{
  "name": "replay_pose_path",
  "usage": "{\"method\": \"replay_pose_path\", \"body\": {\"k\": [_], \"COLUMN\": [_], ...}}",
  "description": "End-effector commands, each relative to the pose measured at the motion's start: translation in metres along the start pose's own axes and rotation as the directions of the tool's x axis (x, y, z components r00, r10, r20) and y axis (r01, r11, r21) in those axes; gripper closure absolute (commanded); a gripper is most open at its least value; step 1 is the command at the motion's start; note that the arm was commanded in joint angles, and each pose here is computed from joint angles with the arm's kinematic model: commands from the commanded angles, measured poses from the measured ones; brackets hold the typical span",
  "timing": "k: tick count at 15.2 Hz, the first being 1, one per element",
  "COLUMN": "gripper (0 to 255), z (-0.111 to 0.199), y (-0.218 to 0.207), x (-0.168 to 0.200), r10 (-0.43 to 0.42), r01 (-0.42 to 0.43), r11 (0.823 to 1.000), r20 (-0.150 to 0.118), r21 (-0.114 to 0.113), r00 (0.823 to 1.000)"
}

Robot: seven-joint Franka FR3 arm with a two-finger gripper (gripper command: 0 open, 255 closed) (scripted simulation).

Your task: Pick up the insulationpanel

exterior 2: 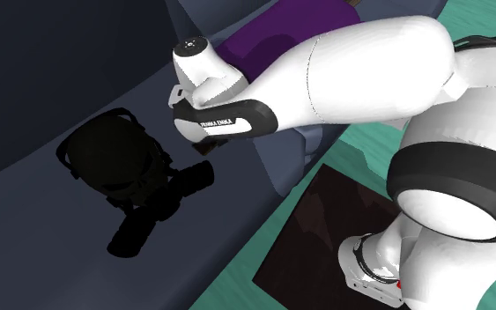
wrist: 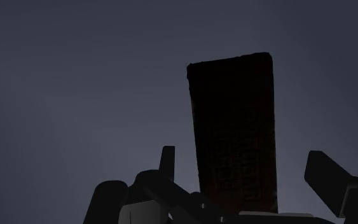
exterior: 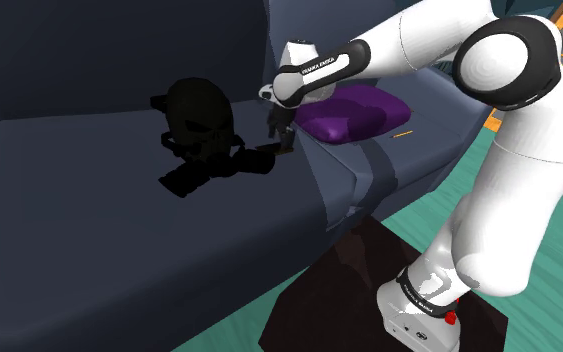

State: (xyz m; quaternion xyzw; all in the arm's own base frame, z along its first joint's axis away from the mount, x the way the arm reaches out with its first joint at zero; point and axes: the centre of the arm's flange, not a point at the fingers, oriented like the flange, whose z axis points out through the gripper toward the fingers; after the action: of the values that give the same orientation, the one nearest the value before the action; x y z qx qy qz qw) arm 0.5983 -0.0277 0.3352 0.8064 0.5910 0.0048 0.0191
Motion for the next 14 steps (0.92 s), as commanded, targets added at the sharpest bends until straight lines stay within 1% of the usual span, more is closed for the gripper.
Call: {"method": "replay_pose_path", "body": {"k": [1,3,4,13,14], "gripper": [0,0,255,255,255], "z": [0.0138,0.0138,0.0140,0.0138,0.0085], "y": [-0.0001,-0.0001,-0.0001,-0.0001,0.0001], "x": [0.0006,0.0006,0.0009,0.0006,0.0005], "r10": [0.000,0.000,0.000,0.000,0.000], "r01": [0.000,0.000,0.000,0.000,0.000], "r11": [1.000,1.000,1.000,1.000,1.000], "r20": [0.000,0.000,0.000,0.000,0.000], "r21": [0.000,0.000,0.000,0.000,0.000], "r00": [1.000,1.000,1.000,1.000,1.000]}}
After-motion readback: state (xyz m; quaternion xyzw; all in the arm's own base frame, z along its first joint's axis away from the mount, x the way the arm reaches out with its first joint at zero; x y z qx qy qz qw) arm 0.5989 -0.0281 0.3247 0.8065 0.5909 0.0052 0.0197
